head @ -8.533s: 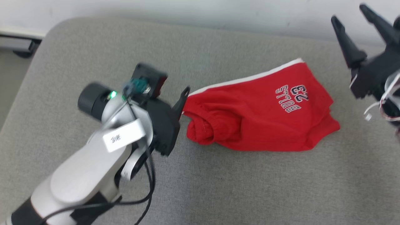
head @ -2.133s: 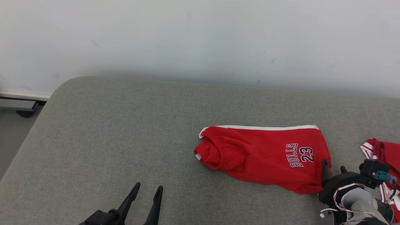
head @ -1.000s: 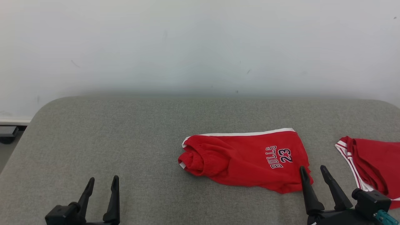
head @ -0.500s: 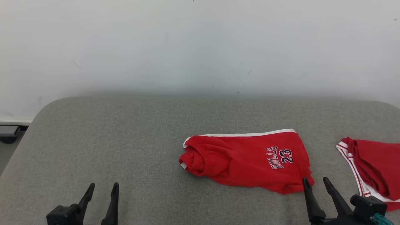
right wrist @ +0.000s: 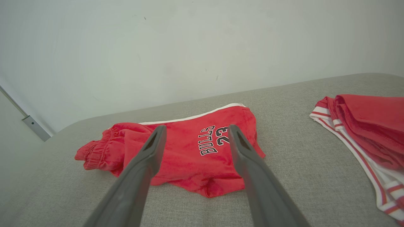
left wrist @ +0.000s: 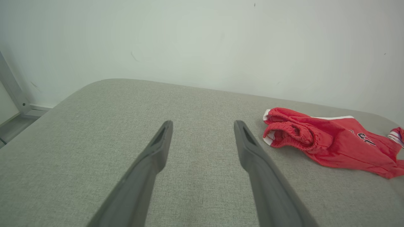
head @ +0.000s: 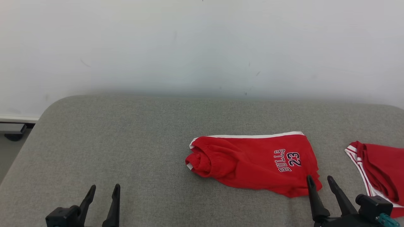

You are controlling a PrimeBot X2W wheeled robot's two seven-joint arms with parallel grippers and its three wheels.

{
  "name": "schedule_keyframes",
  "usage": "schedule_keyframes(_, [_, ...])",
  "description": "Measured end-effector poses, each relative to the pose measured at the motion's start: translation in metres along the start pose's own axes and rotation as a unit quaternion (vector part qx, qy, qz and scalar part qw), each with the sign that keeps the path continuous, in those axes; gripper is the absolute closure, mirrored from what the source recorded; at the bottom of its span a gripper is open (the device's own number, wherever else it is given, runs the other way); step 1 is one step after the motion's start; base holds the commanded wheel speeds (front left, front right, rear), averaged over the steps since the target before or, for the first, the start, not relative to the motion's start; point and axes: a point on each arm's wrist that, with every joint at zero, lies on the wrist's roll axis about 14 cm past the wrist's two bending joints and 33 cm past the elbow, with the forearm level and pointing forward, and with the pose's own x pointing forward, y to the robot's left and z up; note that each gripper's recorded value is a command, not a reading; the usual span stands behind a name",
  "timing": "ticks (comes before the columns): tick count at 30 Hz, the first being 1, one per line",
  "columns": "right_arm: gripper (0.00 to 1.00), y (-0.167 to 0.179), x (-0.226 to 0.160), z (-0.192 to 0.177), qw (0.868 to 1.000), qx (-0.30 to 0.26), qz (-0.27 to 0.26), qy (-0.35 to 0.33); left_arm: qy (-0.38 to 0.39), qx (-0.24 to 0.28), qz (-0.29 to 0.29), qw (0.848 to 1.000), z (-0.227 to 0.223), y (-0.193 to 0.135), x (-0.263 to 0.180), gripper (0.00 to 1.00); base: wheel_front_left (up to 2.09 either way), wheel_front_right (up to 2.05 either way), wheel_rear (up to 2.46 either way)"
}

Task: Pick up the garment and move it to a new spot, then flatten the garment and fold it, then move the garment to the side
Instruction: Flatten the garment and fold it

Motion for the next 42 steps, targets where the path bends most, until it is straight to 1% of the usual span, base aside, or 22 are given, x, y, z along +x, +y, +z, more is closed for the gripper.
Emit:
schedule_keyframes(4, [0.00,0.000,0.001,-0.001,1.000,0.001,-0.001,0.009,-0.001,-0.008,0.006,1.000,0.001,0.002,-0.002,0.00,0.00,0.00,0.00])
schedule_keyframes(8, [0.00,-0.004,0.004,-0.014,0.998,-0.009,-0.005,0.064,-0.004,-0.012,0.009,1.000,0.002,0.003,-0.004,0.00,0.00,0.00,0.00])
schedule_keyframes(12, [0.00,-0.011,0.016,-0.006,0.994,-0.031,-0.016,0.105,-0.006,-0.016,0.009,1.000,0.003,0.002,-0.006,0.00,0.00,0.00,0.00])
schedule_keyframes(16, [0.00,-0.018,0.023,-0.008,0.980,-0.060,-0.032,0.186,-0.003,-0.017,0.007,1.000,0.002,0.000,-0.007,0.00,0.00,0.00,0.00])
schedule_keyframes(21, [0.00,-0.025,0.040,0.009,0.968,-0.070,-0.055,0.236,0.002,-0.018,0.003,1.000,-0.001,-0.002,-0.008,0.00,0.00,0.00,0.00])
schedule_keyframes(24, [0.00,-0.027,0.046,0.005,0.955,-0.077,-0.065,0.277,0.007,-0.019,0.003,1.000,-0.004,-0.002,-0.009,0.00,0.00,0.00,0.00])
schedule_keyframes(27, [0.00,-0.040,0.050,-0.001,0.941,-0.081,-0.091,0.316,0.013,-0.022,0.006,1.000,-0.007,-0.001,-0.009,0.00,0.00,0.00,0.00])
schedule_keyframes(29, [0.00,-0.047,0.056,-0.001,0.936,-0.081,-0.107,0.326,0.013,-0.022,0.007,1.000,-0.006,0.000,-0.009,0.00,0.00,0.00,0.00])
schedule_keyframes(31, [0.00,-0.050,0.061,-0.005,0.932,-0.068,-0.115,0.337,0.014,-0.021,0.008,1.000,-0.006,0.002,-0.009,0.00,0.00,0.00,0.00])
schedule_keyframes(34, [0.00,-0.060,0.068,-0.010,0.926,-0.073,-0.135,0.344,0.017,-0.021,0.016,1.000,-0.008,0.006,-0.011,0.00,0.00,0.00,0.00])
schedule_keyframes(37, [0.00,-0.060,0.078,-0.020,0.923,-0.065,-0.136,0.353,0.019,-0.019,0.026,0.999,-0.008,0.013,-0.011,0.00,0.00,0.00,0.00])
schedule_keyframes(39, [0.00,-0.058,0.086,-0.026,0.924,-0.056,-0.135,0.354,0.021,-0.020,0.030,0.999,-0.010,0.016,-0.011,0.00,0.00,0.00,0.00])
schedule_keyframes(42, [0.00,-0.059,0.090,-0.044,0.916,-0.051,-0.137,0.374,0.027,-0.019,0.039,0.999,-0.013,0.022,-0.011,0.00,0.00,0.00,0.00])
